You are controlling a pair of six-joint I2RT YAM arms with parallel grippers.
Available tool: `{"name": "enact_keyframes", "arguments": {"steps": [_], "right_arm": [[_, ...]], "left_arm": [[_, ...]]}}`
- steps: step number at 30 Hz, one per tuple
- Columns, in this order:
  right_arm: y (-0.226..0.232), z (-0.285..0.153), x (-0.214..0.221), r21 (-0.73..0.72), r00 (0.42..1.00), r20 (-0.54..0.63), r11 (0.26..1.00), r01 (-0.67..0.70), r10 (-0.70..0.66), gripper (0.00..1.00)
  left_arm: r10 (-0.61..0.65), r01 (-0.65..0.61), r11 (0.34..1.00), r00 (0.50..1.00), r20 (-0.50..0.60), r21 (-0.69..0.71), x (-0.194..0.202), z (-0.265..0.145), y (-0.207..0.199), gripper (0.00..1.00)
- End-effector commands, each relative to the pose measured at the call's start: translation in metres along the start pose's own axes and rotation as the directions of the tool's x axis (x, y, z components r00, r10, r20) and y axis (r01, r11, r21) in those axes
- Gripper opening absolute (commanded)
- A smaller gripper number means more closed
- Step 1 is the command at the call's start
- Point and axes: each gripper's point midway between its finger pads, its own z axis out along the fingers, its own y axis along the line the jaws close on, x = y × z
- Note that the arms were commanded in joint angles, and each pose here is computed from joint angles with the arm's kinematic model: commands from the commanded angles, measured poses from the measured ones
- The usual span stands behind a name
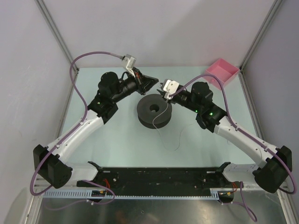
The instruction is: Wrap the cables
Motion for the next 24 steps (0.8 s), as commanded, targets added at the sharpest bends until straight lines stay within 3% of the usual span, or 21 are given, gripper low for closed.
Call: {"name": "enact_keyframes", "arguments": {"steps": [1,4,11,13,14,18,21,24], "right_arm": [[-0.019,0.002,-0.027,0.061,0.997,0.079,0.998,-0.008,0.004,0.35],[-0.018,0.002,-0.026,0.054,0.997,0.079,0.998,-0.017,0.013,0.29],[-0.024,0.001,-0.015,0.068,0.998,0.051,0.997,-0.045,0.042,0.03],[-0.026,0.0,-0.011,0.075,0.998,0.039,0.996,-0.054,0.051,0.01],[-0.028,-0.001,-0.009,0.078,0.998,0.033,0.995,-0.058,0.055,0.0],[-0.039,-0.011,0.004,0.104,0.997,-0.009,0.992,-0.071,0.072,0.0],[-0.057,-0.027,0.016,0.147,0.995,-0.052,0.986,-0.074,0.083,0.0],[-0.083,-0.05,0.029,0.217,0.992,-0.1,0.974,-0.059,0.083,0.0]], "left_arm": [[0.06,-0.061,0.998,0.997,0.05,0.014,-0.017,-0.004,-0.01,0.0],[0.063,-0.064,0.998,0.997,0.048,0.015,-0.015,-0.005,-0.01,0.0],[0.061,-0.062,0.998,0.997,0.052,0.018,-0.016,-0.008,-0.012,0.0],[0.061,-0.063,0.998,0.997,0.052,0.024,-0.017,-0.009,-0.013,0.01],[0.06,-0.061,0.998,0.997,0.051,0.028,-0.017,-0.01,-0.013,0.06],[0.019,-0.019,1.0,1.0,0.003,0.013,-0.016,-0.021,0.007,0.53],[-0.022,0.018,0.999,0.996,-0.092,-0.045,-0.002,-0.036,0.049,0.77],[-0.103,0.084,0.992,0.972,-0.211,-0.094,0.033,-0.056,0.094,0.94]]}}
